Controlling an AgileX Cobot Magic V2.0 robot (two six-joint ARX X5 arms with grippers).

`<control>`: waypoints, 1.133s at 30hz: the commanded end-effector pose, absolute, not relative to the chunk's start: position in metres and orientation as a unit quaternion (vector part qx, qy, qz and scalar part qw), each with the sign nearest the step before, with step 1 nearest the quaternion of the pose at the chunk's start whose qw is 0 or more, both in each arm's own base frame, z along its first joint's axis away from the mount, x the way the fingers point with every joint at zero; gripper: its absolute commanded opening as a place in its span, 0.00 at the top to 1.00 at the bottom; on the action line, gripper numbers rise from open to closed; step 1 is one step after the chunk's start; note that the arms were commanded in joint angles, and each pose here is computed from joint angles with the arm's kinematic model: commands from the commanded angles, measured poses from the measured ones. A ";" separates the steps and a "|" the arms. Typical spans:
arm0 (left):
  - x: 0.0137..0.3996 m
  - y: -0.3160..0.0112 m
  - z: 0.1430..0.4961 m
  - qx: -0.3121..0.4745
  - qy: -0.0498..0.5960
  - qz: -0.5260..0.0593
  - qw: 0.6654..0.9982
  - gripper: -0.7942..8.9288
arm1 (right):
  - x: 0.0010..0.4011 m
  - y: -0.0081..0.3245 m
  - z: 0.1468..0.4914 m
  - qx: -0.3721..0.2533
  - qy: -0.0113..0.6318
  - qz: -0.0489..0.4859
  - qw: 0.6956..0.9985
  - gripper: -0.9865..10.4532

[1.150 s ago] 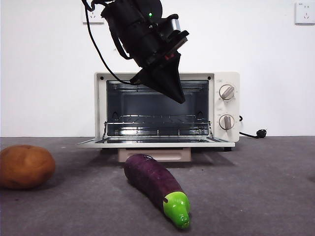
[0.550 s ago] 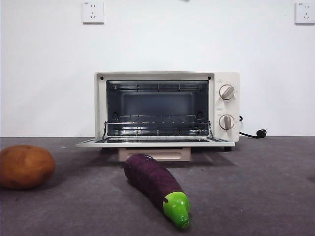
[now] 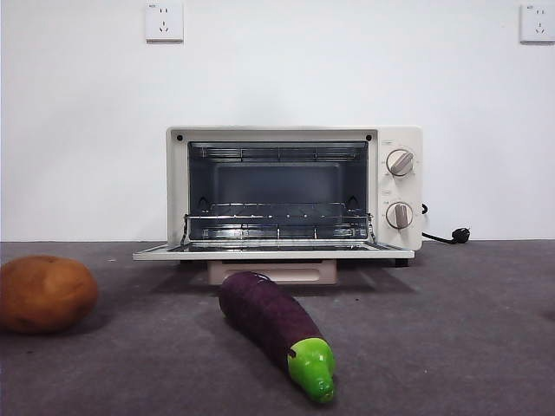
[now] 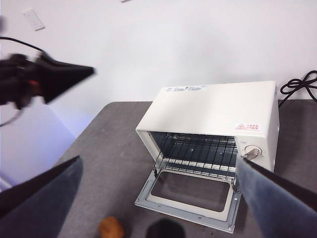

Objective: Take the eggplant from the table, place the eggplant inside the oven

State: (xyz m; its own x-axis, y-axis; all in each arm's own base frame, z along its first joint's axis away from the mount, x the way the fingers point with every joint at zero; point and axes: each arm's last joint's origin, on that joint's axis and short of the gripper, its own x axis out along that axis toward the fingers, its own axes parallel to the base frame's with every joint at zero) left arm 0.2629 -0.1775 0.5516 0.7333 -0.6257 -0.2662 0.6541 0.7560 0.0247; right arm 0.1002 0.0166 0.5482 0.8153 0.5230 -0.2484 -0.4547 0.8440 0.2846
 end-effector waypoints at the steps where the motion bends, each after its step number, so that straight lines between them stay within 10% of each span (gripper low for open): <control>1: 0.244 -0.161 0.567 0.051 0.091 -0.317 0.943 0.92 | 0.099 0.017 0.549 0.110 0.157 0.261 0.946 0.39; 34: 0.092 -0.049 0.631 0.017 -0.092 -0.122 0.988 0.92 | 0.157 0.077 0.519 0.057 0.298 0.387 0.871 0.45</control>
